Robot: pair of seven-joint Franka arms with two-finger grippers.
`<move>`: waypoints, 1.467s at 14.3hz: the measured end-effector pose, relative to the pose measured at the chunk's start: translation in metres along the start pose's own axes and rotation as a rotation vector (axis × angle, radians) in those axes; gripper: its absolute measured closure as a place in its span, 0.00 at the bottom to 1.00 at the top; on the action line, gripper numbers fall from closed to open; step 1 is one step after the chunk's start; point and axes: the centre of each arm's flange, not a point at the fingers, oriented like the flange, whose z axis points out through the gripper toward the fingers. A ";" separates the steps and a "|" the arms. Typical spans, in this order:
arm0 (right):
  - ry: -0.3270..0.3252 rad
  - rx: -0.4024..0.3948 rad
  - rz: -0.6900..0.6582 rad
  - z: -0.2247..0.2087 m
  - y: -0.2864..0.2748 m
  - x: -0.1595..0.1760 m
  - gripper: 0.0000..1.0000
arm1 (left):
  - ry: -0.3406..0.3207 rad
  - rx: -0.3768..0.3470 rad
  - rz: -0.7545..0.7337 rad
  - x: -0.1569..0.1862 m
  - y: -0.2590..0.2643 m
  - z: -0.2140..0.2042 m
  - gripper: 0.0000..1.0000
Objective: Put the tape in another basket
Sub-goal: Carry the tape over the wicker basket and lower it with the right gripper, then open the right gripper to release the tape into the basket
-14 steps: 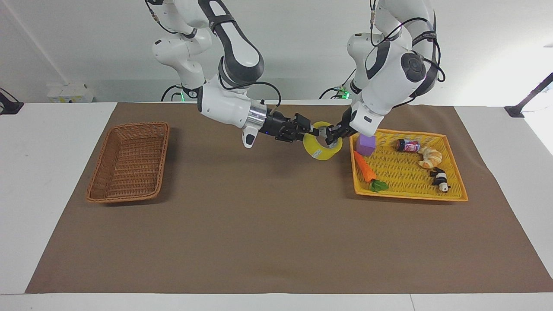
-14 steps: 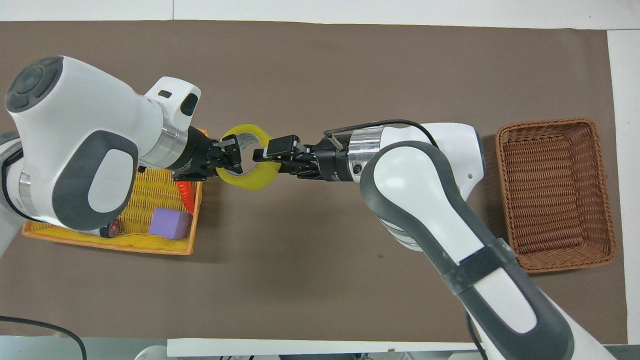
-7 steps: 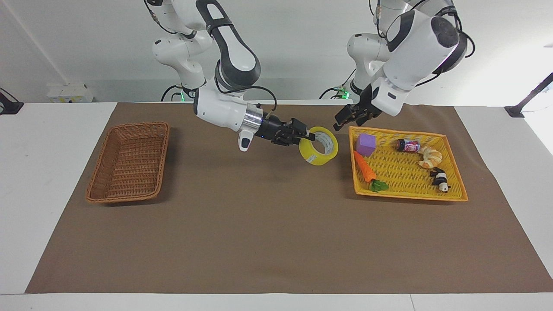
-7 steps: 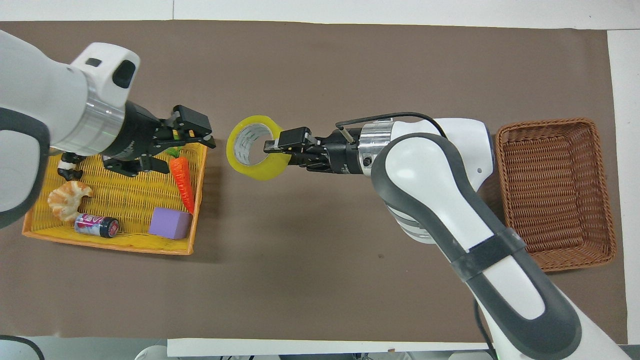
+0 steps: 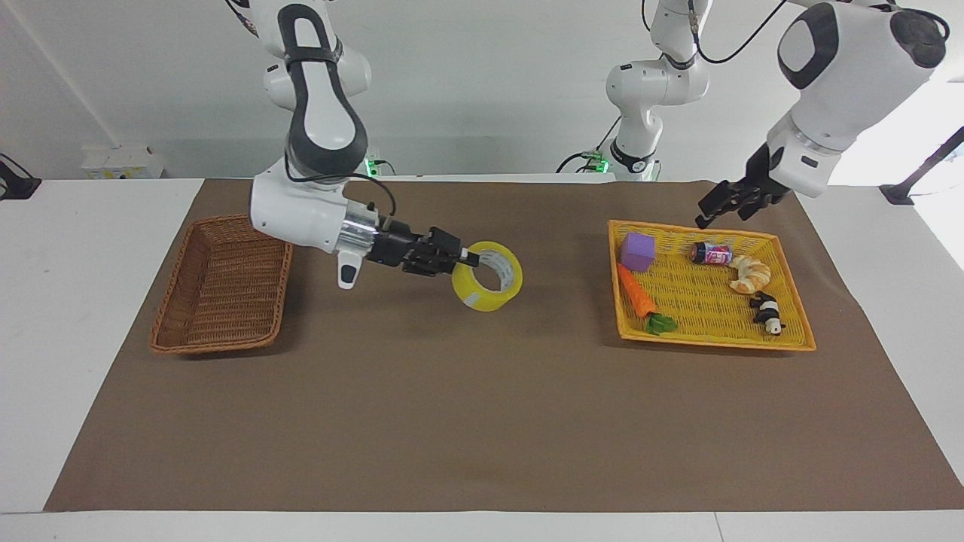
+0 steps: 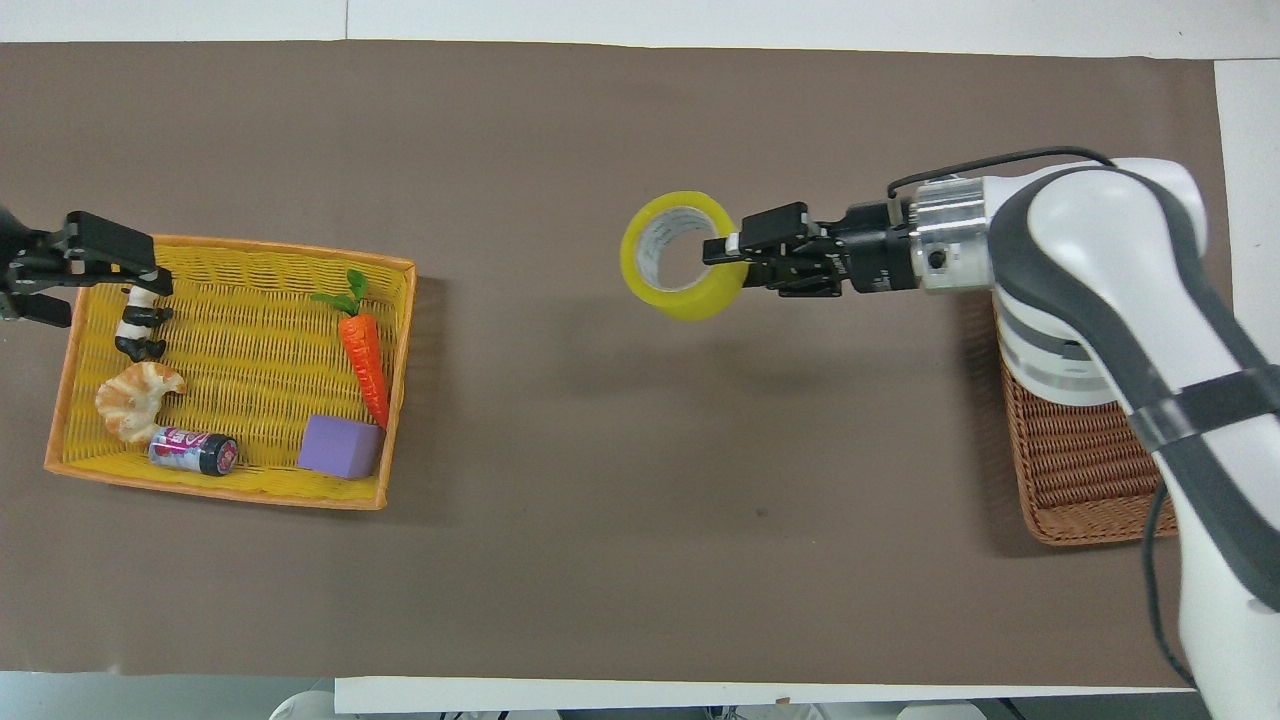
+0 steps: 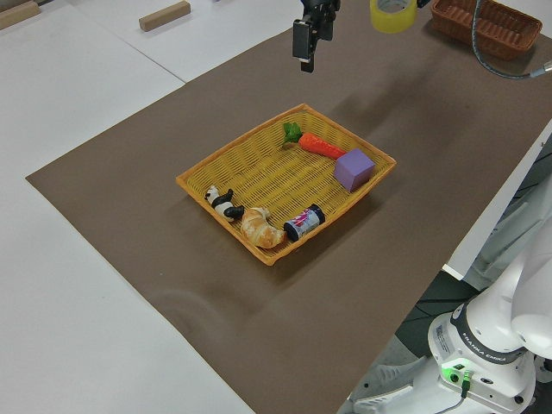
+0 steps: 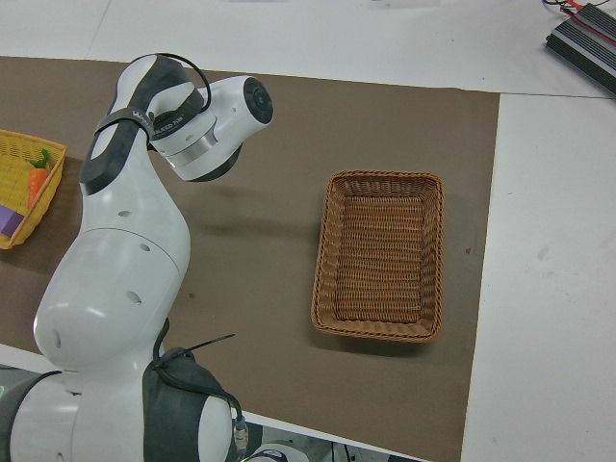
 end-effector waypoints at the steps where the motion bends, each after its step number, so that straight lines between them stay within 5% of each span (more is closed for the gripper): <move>1: -0.021 -0.020 -0.008 -0.029 0.017 0.003 0.45 | 0.000 0.016 0.027 0.002 -0.016 -0.001 0.00; 6: -0.092 -0.152 -0.102 -0.184 0.124 -0.014 0.45 | 0.008 0.035 0.047 0.004 -0.046 -0.007 0.00; 12: -0.074 -0.271 -0.186 -0.330 0.225 -0.074 0.45 | 0.009 0.036 0.048 0.003 -0.045 -0.007 0.00; 15: -0.061 -0.274 -0.182 -0.346 0.251 -0.081 0.45 | 0.009 0.036 0.051 0.003 -0.043 -0.007 0.00; 21: -0.090 -0.302 -0.194 -0.307 0.279 -0.046 0.46 | 0.053 0.072 0.063 0.006 -0.040 -0.012 0.00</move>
